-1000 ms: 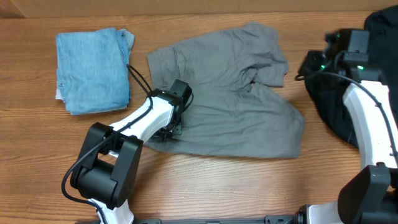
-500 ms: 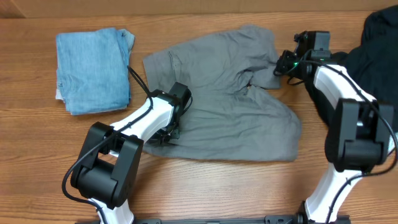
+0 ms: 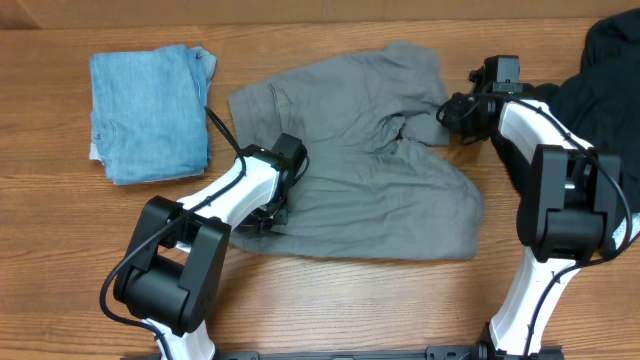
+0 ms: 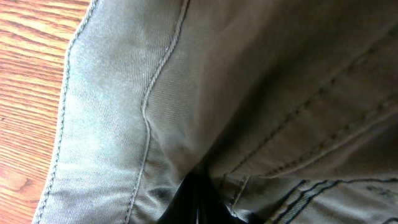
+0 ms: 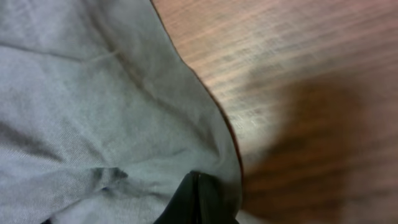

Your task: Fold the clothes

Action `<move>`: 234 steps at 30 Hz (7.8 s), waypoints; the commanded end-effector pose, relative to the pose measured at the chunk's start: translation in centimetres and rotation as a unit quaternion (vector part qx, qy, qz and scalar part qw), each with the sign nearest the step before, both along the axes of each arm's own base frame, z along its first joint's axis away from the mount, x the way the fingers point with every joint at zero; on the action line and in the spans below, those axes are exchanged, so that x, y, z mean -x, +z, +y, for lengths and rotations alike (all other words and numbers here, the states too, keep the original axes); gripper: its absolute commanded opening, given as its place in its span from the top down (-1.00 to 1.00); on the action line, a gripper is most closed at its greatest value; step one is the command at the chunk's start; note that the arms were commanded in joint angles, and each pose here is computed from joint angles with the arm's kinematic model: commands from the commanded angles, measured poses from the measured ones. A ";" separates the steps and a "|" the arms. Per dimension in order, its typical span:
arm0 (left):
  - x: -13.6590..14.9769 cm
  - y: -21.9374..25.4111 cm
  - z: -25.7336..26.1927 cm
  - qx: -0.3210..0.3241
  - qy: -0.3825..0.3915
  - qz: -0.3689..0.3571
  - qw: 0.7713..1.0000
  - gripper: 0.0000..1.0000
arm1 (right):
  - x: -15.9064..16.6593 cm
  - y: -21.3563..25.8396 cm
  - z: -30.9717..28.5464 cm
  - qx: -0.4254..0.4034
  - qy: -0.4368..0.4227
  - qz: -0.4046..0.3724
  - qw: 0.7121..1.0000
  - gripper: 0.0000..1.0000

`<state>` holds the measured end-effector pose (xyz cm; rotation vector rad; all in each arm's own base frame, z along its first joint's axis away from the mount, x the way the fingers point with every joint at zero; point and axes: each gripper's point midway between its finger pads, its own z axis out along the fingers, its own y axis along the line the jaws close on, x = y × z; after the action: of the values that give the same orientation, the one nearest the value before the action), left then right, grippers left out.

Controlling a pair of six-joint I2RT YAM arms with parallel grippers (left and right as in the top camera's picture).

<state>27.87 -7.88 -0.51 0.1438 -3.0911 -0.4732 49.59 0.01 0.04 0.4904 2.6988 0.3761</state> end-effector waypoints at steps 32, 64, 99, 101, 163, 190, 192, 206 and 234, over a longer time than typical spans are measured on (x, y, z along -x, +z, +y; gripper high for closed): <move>-2.0 2.3 -0.6 0.024 -0.030 -0.052 0.998 0.92 | -9.1 10.1 0.2 -0.048 -0.021 -0.164 0.985 0.92; -2.2 2.3 -0.8 0.027 -0.031 -0.055 0.998 0.92 | -6.4 -2.5 -5.0 0.086 -0.144 -0.028 0.986 0.92; -0.7 2.3 -1.3 0.046 0.000 -0.028 0.999 0.92 | 3.3 37.7 -3.0 0.052 -0.107 -0.195 0.974 0.92; -0.6 2.2 -1.4 0.051 0.000 -0.024 0.998 0.92 | 5.7 39.4 -2.8 0.052 -0.106 -0.200 0.973 0.92; 3.0 2.5 -1.3 0.211 0.018 -0.143 0.967 -1.00 | 34.0 9.7 4.5 -0.108 -0.195 0.158 0.962 -0.46; -0.7 2.9 -1.1 0.224 0.032 -0.152 0.962 0.92 | 34.6 9.4 3.6 -0.100 -0.277 0.179 0.939 -0.39; -1.0 3.5 -0.7 0.216 0.038 -0.156 0.963 0.92 | 35.4 9.1 3.3 -0.090 -0.291 0.194 0.932 -0.40; -1.1 3.7 -0.6 0.213 0.041 -0.157 0.963 0.92 | 36.5 5.9 5.8 -0.125 -0.207 0.219 0.945 -0.22; -1.1 3.7 -0.6 0.213 0.041 -0.157 0.963 0.92 | 33.5 0.9 7.4 -0.068 -0.086 0.228 0.967 -0.22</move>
<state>28.04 -8.68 2.25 0.3369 -3.3450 0.2526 16.18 6.49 0.93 1.0477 3.0084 0.3669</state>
